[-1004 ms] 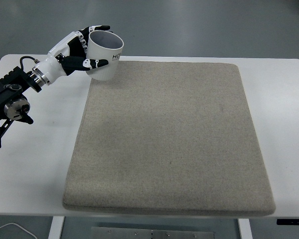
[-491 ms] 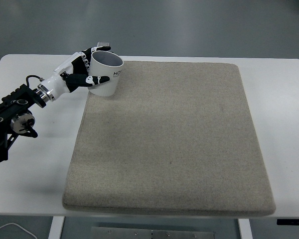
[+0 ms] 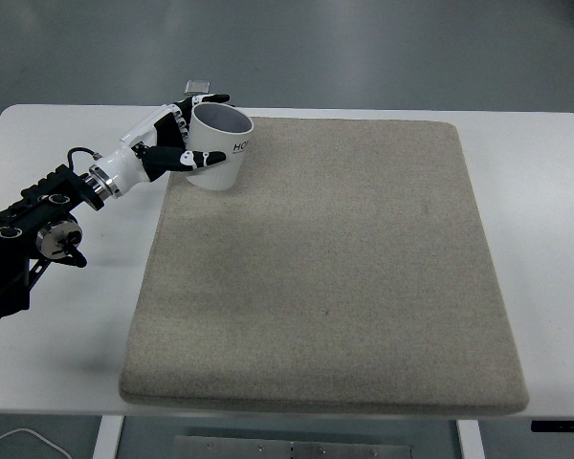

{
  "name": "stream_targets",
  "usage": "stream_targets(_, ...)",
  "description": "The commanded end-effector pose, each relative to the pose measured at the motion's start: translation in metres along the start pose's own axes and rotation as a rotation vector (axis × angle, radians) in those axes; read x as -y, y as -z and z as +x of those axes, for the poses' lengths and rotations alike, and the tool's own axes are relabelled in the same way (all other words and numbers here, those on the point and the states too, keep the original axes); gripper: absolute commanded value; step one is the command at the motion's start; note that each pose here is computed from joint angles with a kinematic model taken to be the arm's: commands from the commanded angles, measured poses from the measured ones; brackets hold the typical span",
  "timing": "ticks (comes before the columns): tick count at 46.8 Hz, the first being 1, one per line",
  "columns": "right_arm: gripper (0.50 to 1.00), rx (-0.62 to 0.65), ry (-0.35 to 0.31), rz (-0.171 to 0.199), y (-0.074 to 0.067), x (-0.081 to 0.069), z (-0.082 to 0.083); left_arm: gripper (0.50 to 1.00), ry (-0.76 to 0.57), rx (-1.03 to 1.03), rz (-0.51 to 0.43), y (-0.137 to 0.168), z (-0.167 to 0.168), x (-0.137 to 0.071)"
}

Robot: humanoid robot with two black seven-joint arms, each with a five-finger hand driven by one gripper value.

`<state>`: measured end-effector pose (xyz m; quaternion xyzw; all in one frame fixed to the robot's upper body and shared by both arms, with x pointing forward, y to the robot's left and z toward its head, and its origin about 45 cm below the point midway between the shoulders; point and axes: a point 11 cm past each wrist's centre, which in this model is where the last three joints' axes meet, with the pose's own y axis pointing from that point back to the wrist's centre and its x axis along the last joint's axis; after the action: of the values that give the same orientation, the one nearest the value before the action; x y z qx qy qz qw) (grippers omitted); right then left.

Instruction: Upright white cup

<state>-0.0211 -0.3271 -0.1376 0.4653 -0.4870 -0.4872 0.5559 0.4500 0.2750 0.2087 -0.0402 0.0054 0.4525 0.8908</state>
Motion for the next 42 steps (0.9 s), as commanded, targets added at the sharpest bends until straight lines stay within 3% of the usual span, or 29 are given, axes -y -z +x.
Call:
stream_targets(1,0.930,0.000,0.001,0.000,0.000,0.000,0.000,0.500,0.003,0.005,0.013,0.003,-0.001,-0.001)
stream_targets(19,0.930,0.000,0.001,0.000,0.000,0.000,0.000,0.500,-0.010,-0.004,0.030,0.014,-0.001,-0.008)
stream_targets(27,0.930,0.000,-0.001,0.000,0.000,0.000,0.000,0.501,-0.006,-0.043,0.058,0.036,-0.014,-0.014)
stream_targets(42,0.930,0.000,-0.001,0.000,0.000,0.000,0.000,0.578,-0.008,-0.045,0.062,0.038,-0.016,-0.013)
